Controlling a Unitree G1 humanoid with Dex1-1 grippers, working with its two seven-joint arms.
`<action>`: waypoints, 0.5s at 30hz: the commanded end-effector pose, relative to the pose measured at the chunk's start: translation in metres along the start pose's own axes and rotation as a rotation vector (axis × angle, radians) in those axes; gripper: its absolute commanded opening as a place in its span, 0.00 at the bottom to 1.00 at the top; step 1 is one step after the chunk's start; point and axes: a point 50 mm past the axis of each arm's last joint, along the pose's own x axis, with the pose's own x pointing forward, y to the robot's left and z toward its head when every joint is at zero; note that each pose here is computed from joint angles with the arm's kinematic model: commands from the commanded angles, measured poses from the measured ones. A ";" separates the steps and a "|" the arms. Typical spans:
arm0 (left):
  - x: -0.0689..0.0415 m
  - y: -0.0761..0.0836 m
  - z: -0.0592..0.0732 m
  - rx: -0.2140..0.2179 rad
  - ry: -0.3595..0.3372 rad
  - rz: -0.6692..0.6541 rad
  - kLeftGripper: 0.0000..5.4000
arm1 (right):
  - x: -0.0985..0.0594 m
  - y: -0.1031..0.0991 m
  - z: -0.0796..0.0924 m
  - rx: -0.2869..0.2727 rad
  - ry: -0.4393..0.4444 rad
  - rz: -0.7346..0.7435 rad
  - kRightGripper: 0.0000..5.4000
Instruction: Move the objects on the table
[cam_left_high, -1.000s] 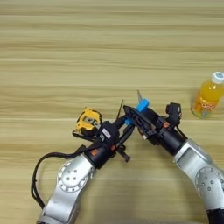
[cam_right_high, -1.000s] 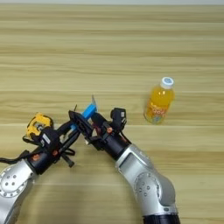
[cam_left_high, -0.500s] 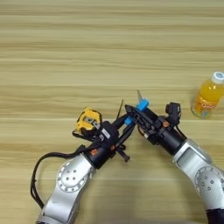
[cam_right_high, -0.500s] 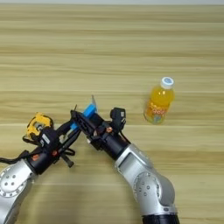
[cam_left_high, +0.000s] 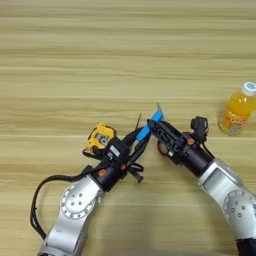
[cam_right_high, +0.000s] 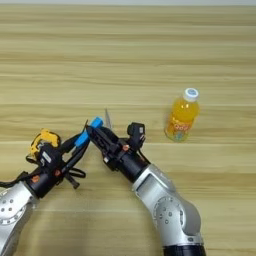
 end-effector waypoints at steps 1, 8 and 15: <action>-0.001 0.000 -0.002 0.006 0.012 -0.009 0.13 | 0.002 0.002 0.003 0.003 -0.006 0.011 0.32; -0.001 -0.002 -0.002 0.006 0.012 -0.021 0.13 | 0.003 0.003 0.003 0.013 -0.004 0.016 0.30; 0.003 -0.011 -0.004 0.009 0.017 -0.057 0.13 | 0.003 0.003 0.003 0.017 -0.004 0.017 0.29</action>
